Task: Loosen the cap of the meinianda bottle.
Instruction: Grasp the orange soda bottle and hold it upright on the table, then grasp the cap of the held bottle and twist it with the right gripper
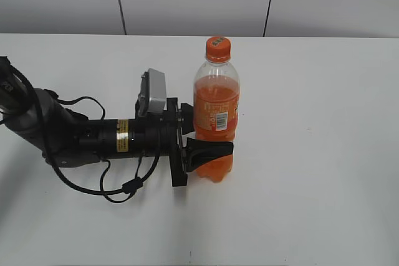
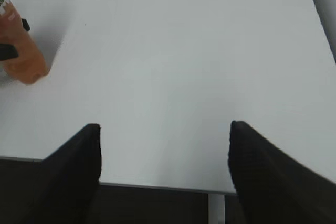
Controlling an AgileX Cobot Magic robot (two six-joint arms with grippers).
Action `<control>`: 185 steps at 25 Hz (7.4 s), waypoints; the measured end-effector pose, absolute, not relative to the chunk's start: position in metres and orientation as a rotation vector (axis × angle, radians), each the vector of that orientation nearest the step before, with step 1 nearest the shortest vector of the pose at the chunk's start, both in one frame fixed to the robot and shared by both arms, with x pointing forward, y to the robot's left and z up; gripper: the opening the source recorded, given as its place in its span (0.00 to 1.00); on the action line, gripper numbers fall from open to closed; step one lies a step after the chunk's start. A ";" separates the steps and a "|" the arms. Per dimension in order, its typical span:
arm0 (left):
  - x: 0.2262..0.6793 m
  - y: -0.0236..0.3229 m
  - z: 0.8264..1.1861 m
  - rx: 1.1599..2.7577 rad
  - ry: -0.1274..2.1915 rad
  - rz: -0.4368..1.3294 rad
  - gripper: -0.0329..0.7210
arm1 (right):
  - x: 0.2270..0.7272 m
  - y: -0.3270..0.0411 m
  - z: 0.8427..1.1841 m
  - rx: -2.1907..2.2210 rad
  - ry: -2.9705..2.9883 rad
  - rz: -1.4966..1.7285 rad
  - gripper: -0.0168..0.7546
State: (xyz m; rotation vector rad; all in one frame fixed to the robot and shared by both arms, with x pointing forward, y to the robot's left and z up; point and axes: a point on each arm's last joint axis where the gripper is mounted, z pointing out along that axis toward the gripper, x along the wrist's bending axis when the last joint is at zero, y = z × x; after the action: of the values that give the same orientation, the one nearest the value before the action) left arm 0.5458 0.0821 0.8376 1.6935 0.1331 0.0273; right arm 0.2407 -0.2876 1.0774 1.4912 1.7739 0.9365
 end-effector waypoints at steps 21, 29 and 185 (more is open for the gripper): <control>0.547 0.082 0.838 1.688 0.147 0.037 0.58 | 0.466 -0.261 1.171 1.977 2.103 1.024 0.77; 0.548 0.082 0.838 1.684 0.159 0.043 0.58 | 0.518 -0.259 1.154 2.076 2.127 0.942 0.78; 0.551 0.080 0.827 1.686 0.120 0.149 0.58 | 0.538 -0.037 1.093 -0.083 2.907 0.427 0.38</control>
State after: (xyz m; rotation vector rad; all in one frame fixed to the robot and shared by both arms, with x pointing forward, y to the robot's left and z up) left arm 0.5513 0.0801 0.8266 1.6862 0.1204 0.1487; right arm 0.5377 -0.0375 1.0929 -0.0834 2.9070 0.4268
